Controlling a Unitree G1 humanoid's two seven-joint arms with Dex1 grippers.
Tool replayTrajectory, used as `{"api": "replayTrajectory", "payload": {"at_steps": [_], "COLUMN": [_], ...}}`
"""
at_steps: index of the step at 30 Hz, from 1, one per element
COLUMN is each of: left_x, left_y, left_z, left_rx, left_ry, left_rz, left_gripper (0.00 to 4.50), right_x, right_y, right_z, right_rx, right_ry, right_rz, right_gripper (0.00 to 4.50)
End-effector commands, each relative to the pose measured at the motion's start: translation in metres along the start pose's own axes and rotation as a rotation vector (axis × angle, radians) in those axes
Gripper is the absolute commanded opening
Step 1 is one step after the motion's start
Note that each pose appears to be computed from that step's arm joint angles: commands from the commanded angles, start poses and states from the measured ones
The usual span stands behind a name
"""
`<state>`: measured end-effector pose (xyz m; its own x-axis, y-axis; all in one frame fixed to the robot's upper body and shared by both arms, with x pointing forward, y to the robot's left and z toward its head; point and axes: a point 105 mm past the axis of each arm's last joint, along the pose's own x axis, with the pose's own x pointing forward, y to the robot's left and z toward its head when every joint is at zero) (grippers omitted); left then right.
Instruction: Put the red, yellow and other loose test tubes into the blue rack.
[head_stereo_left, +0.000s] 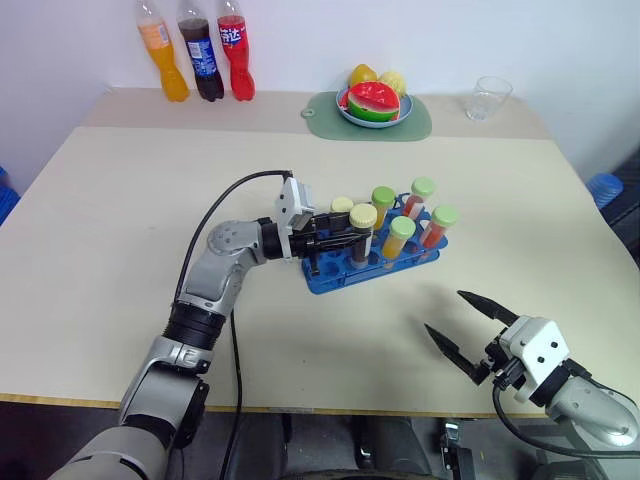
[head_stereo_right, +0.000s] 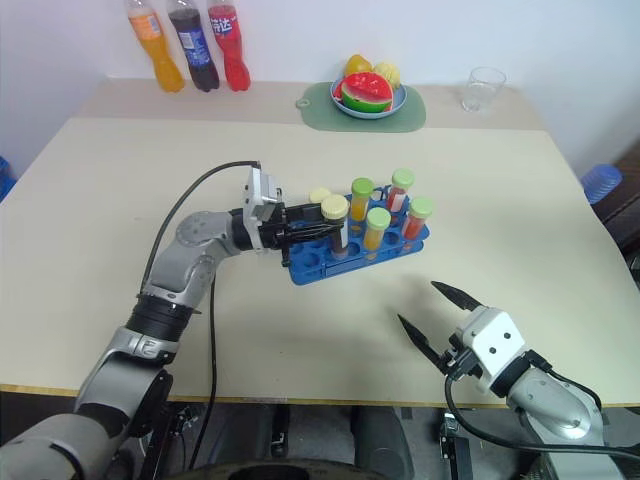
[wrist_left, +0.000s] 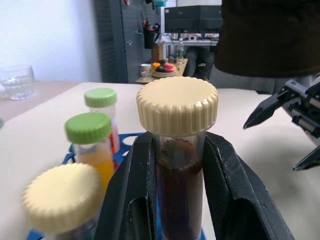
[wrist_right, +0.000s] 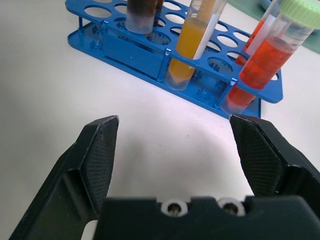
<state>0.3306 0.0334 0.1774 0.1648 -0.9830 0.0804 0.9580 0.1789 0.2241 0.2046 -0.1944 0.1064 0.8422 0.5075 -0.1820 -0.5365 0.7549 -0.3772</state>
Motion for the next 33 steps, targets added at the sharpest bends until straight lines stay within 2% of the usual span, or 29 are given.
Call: {"api": "replayTrajectory", "payload": {"at_steps": [1,14,22,32,33], "left_x": [0.0,-0.011,-0.003,-0.004,-0.005], "left_y": [0.003,-0.003,-0.004,-0.01,-0.014], "left_z": [0.003,0.001,-0.004,-0.013,-0.011], "left_rx": [0.023,0.01,0.02,-0.03,-0.074], "left_ry": [0.012,0.04,0.04,0.055,0.039], "left_rz": [-0.002,-0.053,-0.052,-0.09,-0.127], "left_gripper": [0.74,0.74,0.74,0.74,1.23], "right_x": [0.0,0.003,0.003,-0.017,-0.017], "right_y": [-0.001,-0.002,-0.004,-0.008,-0.008], "right_z": [0.011,0.01,0.01,0.01,0.01], "right_rx": [-0.028,-0.026,-0.03,-0.028,-0.029], "right_ry": [-0.042,-0.048,-0.048,-0.021,-0.019], "right_rz": [-0.03,-0.044,-0.038,-0.041,-0.043], "right_gripper": [3.93,3.93,3.93,3.93,3.93]}}
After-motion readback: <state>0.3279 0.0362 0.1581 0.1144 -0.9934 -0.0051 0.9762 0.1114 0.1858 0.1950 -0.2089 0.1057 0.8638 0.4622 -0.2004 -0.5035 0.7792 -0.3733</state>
